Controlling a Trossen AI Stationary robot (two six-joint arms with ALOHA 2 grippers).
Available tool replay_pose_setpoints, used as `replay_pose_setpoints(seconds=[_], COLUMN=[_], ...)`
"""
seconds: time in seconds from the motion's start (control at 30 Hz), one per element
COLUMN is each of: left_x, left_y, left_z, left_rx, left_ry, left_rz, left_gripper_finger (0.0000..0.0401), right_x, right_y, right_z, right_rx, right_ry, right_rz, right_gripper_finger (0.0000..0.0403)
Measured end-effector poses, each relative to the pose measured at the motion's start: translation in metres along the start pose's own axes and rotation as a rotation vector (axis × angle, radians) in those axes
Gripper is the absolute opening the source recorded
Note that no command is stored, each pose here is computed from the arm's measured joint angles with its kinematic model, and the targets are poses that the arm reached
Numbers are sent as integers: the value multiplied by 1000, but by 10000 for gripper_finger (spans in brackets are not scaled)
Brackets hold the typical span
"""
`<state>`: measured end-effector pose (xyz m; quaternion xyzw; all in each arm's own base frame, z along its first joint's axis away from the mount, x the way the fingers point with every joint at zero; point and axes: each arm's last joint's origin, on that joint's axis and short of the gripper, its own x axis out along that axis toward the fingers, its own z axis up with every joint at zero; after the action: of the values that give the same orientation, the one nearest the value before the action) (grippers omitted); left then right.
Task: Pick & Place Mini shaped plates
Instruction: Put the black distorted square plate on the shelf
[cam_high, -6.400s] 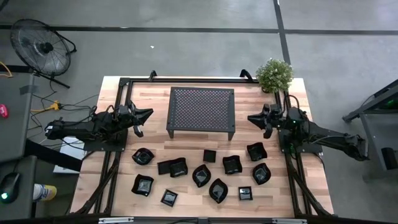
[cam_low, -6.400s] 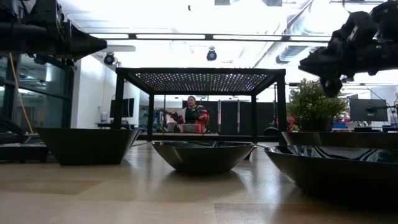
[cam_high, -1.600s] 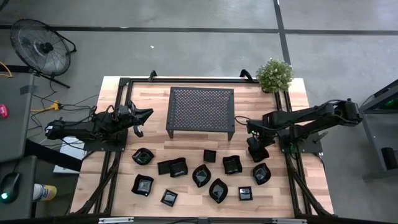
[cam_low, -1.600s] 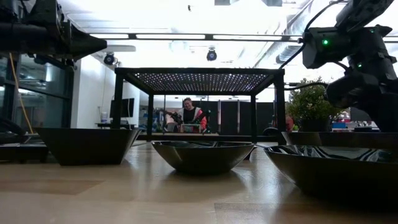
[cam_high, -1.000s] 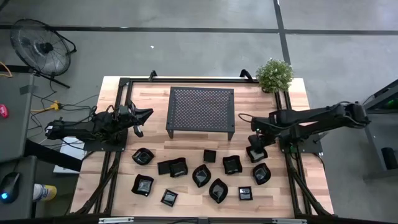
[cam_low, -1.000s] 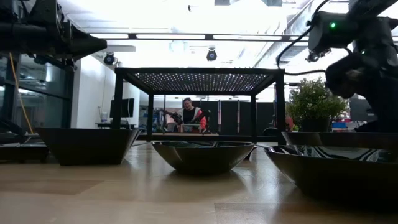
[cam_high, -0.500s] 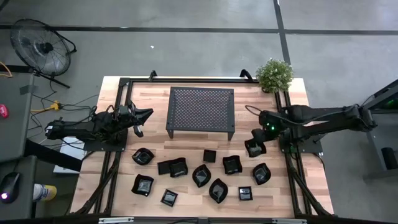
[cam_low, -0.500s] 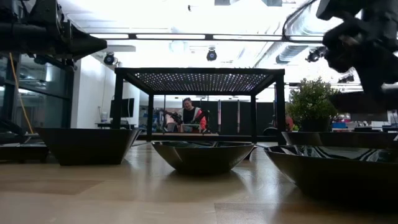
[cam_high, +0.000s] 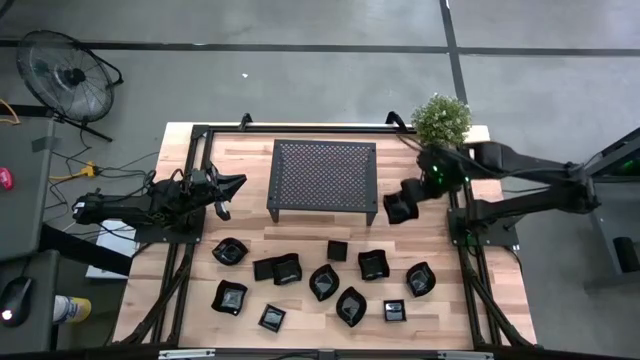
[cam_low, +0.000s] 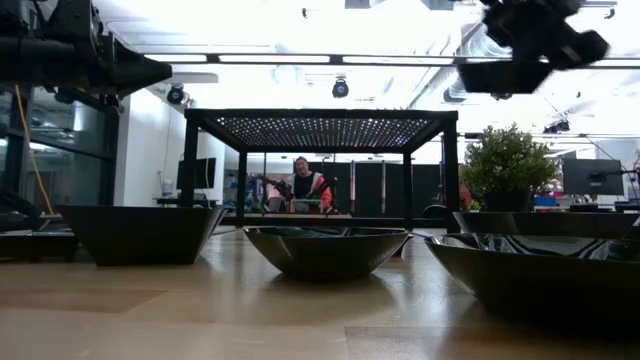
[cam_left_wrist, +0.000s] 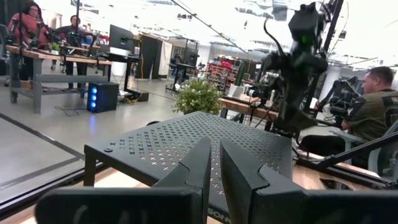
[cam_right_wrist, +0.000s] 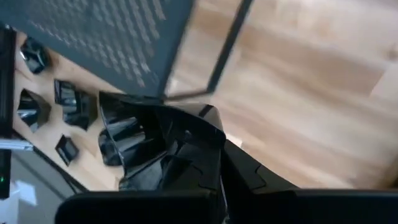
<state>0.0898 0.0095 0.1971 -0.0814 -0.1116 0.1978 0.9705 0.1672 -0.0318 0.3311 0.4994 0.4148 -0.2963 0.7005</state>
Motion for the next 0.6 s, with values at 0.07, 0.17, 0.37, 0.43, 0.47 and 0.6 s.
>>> replay_pose_setpoints(seconds=[0.07,0.17,0.37,0.43,0.47,0.6], left_x=[0,0,0,0,0,0], left_y=[0,0,0,0,0,0], left_z=[0,0,0,0,0,0], left_rx=[0,0,0,0,0,0], left_ry=[0,0,0,0,0,0], left_rz=[0,0,0,0,0,0], left_gripper_finger=[33,33,33,33,33,33], right_x=[-4,-6,0,5,9,23], right_y=[9,20,40,45,46,53], right_z=[12,30,72,86,93,117], right_rx=[-12,-40,-84,-87,-77,-77], right_ry=[-21,-33,-52,-54,-50,-16], right_rz=[-15,-22,-42,-53,-61,-61], right_gripper_finger=[0,0,0,0,0,0])
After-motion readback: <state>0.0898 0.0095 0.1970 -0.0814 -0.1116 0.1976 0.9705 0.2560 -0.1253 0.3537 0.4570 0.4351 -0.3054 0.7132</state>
